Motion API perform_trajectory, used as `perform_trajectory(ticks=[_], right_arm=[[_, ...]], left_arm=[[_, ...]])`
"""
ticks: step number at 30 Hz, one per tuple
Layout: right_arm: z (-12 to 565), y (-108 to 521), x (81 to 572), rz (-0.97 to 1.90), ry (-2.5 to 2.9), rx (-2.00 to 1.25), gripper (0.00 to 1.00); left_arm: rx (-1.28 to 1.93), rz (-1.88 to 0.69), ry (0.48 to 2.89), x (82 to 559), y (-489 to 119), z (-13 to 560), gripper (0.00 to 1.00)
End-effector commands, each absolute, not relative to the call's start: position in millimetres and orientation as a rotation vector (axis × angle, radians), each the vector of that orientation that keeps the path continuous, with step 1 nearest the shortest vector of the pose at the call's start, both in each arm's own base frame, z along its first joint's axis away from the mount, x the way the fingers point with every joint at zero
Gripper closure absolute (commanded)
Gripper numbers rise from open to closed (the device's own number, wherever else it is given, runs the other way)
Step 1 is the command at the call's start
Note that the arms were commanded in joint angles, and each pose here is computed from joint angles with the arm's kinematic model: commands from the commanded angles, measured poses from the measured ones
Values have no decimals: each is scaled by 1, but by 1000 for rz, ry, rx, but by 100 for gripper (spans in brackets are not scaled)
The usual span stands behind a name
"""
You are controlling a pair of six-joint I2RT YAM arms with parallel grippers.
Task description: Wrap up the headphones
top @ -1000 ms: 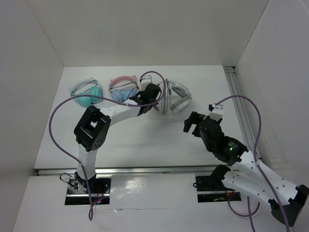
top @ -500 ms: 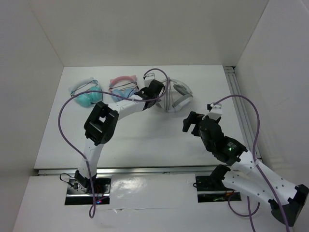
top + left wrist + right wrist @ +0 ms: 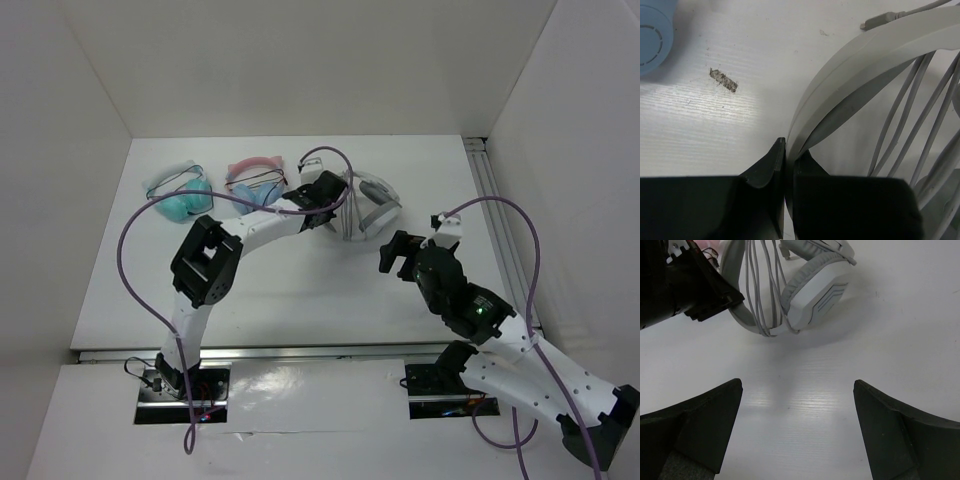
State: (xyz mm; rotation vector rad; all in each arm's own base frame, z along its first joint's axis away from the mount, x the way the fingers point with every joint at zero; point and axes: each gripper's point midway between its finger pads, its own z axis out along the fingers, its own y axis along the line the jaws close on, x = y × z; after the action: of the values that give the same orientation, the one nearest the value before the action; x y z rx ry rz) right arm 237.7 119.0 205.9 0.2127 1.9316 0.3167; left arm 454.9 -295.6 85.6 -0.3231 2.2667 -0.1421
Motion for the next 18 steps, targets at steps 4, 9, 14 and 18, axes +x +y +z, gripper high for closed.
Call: perform_trajectory(ticks=[4,9,14,18], right_arm=[[211,128,245,339,1902,200,1],[208,129,247,331,1903,190,1],[206,131,247,332,1915,181,1],[203,131,247,326,1915,172,1]], left_arm=[[-447,-325,2081,464,-304,169,100],[-428,-310,2050,467,-301,178,100],[-434,-307,2098,477,-302,162,100],[-457,-264,2100,477,-295,153,100]])
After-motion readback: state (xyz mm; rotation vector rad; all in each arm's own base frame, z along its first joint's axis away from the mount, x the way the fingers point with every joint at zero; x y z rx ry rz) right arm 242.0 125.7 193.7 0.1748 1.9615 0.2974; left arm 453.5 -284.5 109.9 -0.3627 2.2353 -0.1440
